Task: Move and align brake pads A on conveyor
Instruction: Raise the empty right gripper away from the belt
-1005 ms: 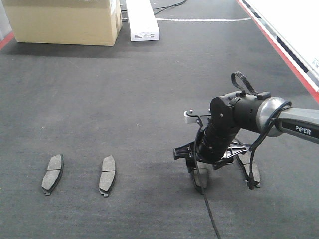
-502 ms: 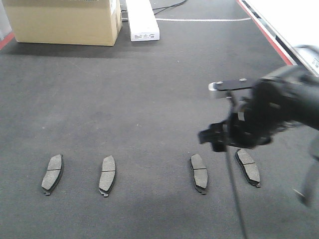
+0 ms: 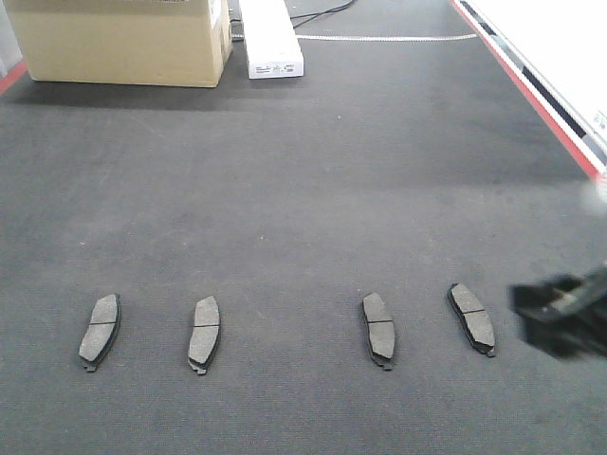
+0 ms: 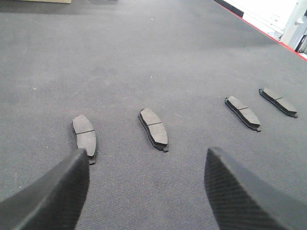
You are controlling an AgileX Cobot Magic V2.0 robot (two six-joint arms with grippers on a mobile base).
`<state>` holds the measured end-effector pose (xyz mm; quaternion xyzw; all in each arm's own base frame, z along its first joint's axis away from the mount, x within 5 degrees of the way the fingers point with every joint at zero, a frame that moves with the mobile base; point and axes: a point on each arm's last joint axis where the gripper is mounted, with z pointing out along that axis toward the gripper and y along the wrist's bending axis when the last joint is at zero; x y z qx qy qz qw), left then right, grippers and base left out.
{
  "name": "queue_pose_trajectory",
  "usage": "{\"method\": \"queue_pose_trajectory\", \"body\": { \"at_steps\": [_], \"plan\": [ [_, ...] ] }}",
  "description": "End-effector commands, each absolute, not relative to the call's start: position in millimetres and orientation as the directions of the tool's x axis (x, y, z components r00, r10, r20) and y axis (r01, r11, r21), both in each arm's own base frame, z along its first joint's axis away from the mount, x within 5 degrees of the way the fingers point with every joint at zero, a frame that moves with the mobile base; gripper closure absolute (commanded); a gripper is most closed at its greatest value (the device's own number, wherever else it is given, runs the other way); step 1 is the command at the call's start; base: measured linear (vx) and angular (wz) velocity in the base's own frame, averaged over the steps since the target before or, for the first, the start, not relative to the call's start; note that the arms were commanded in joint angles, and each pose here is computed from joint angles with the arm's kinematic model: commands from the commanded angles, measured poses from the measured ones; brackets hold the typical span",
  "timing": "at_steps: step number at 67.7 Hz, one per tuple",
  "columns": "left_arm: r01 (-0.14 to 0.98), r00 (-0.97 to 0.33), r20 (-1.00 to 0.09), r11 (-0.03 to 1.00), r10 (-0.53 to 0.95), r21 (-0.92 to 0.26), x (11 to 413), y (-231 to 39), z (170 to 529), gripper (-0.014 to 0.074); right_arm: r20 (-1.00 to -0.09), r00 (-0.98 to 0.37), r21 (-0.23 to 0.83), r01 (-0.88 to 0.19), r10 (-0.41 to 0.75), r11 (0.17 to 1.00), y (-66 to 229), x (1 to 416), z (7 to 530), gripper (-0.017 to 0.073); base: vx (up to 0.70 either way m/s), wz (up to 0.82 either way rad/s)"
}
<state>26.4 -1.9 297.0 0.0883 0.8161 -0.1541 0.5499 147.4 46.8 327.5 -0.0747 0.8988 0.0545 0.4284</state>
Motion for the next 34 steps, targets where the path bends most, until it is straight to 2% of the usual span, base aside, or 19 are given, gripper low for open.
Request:
{"method": "queue_pose_trajectory", "body": {
  "at_steps": [1, 14, 27, 34],
  "plan": [
    [0.338, -0.317, -0.947, 0.927, -0.048, -0.161, 28.4, -3.8, 308.7, 0.0092, -0.877, -0.476, 0.035, -0.195, -0.063, 0.980, 36.7, 126.6, 342.0, 0.0054, 0.00, 0.00],
    [0.342, -0.308, -0.950, 0.926, -0.052, -0.162, 28.6, -4.1, 309.6, 0.0092, -0.943, -0.333, 0.063, -0.208, -0.010, 0.976, 17.0, 76.9, 337.8, 0.0054, 0.00, 0.00],
    [0.337, -0.299, -0.953, 0.930, -0.043, -0.148, 29.0, -3.3, 310.0, 0.0092, -0.982, -0.185, 0.011, -0.249, -0.036, 0.968, 5.7, 45.1, 322.2, 0.0054, 0.00, 0.00],
    [0.336, -0.301, -0.953, 0.930, -0.043, -0.148, 29.0, -3.3, 309.7, 0.0092, -0.997, -0.076, 0.010, -0.263, -0.010, 0.965, 2.4, 34.0, 319.7, 0.0054, 0.00, 0.00]
  ]
}}
